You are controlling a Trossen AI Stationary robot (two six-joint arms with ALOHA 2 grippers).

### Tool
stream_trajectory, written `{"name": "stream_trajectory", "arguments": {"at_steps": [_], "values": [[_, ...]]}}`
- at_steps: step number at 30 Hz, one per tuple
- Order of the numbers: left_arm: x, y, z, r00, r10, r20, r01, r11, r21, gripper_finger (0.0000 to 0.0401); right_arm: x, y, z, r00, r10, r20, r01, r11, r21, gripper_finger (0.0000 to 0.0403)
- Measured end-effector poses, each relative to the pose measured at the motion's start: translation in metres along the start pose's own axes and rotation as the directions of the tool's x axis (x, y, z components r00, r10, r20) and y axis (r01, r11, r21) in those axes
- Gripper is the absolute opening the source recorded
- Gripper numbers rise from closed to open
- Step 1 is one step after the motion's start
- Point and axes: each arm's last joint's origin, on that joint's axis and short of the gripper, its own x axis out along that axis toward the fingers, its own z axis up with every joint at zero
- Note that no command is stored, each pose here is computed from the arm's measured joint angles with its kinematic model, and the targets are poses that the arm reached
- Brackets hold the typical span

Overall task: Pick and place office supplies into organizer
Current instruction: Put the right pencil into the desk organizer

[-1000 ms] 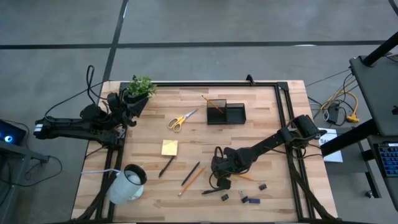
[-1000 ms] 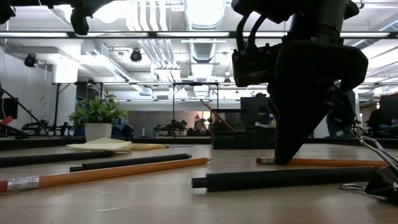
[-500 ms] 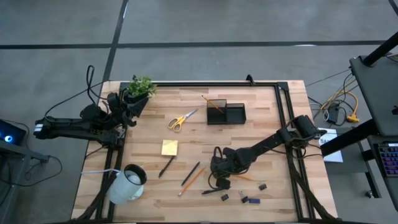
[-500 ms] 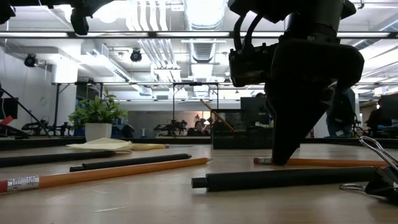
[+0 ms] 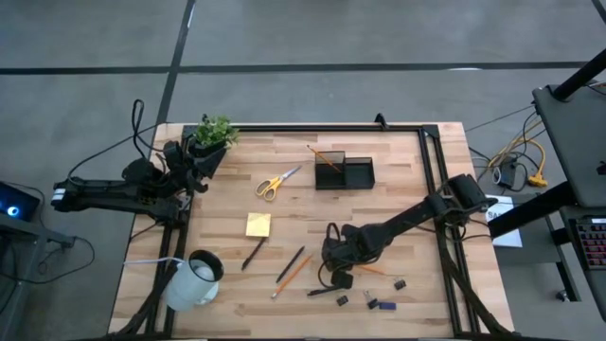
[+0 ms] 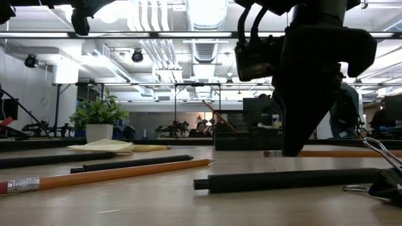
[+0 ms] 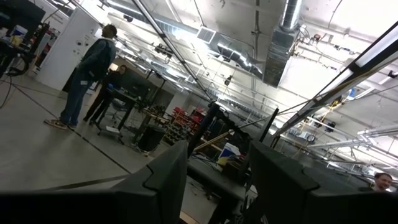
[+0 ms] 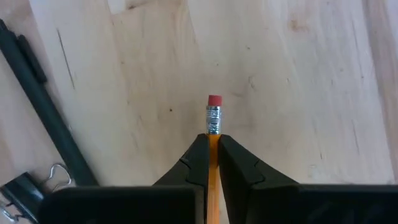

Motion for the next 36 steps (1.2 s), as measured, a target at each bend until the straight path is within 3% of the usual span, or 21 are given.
{"name": "stream_trajectory", "arguments": {"at_steps": [19, 36], "values": [[0.000, 0.000, 0.000, 1.000, 0.001, -0.003, -0.001, 1.000, 0.001, 0.0157, -0.016, 0.006, 0.010, 0.997, 0.039, 0.061, -0.040, 0.999, 0.012, 0.0011], [0.000, 0.000, -0.001, 1.000, 0.002, -0.006, -0.002, 1.000, 0.003, 0.0157, -0.038, 0.019, 0.031, 0.981, 0.051, 0.185, -0.034, 0.995, -0.096, 0.0011]]}}
